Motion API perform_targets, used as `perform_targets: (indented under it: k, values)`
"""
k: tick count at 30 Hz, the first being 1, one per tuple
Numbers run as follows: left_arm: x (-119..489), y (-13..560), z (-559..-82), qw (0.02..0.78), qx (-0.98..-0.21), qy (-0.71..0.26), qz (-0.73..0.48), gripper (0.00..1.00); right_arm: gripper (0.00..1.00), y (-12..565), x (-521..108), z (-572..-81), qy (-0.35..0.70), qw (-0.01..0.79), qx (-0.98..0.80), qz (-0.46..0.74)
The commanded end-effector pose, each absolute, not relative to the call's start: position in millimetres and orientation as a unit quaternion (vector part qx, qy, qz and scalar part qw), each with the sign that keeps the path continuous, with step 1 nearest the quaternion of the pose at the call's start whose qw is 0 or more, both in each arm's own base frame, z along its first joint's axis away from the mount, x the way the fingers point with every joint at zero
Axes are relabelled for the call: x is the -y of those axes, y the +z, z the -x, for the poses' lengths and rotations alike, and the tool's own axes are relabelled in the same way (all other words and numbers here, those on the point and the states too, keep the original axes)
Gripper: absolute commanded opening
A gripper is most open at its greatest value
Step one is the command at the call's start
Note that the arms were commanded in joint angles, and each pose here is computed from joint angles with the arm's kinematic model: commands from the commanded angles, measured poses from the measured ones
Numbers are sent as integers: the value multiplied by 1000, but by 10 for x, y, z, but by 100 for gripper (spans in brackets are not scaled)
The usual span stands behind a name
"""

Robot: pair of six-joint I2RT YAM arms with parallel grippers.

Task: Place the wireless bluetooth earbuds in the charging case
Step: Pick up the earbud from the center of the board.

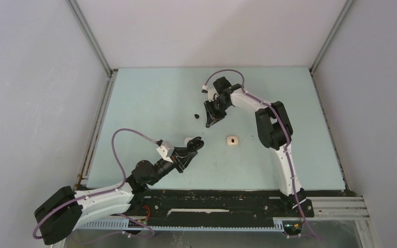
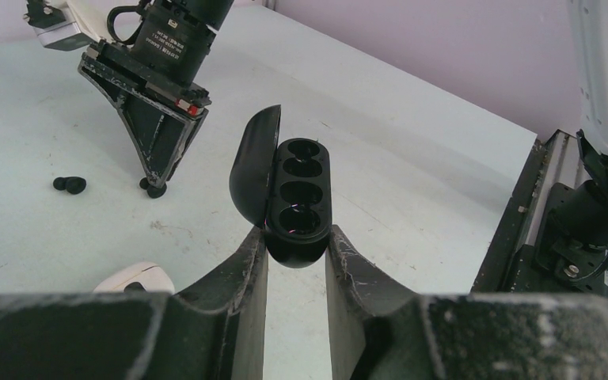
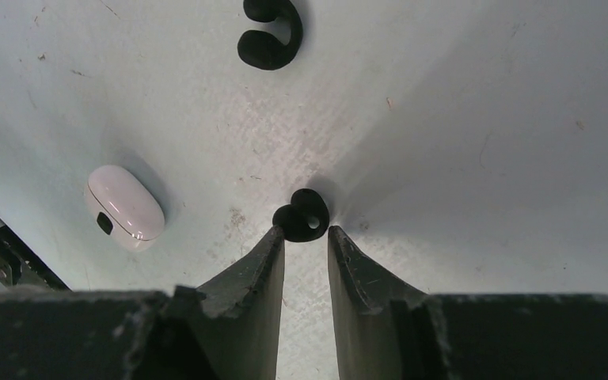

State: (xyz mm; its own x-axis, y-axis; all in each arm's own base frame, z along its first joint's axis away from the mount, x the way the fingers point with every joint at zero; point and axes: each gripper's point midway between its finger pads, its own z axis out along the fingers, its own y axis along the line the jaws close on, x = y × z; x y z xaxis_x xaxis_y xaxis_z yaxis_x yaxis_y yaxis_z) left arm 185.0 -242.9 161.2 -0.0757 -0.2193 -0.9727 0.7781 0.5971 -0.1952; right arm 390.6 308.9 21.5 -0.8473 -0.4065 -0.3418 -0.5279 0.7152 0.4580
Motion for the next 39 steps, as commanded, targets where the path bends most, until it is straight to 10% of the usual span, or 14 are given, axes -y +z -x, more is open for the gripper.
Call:
perform_targets:
  k: [1,39]
  values:
    - [2336,1439,-1823,644,-626,-372,-234,0,29,171,-3157,-3874,274,105,-920,258]
    - [2396,1406,-1788,633,-627,-379,-250,0,30,590,-3254,-4050,286,168,-901,279]
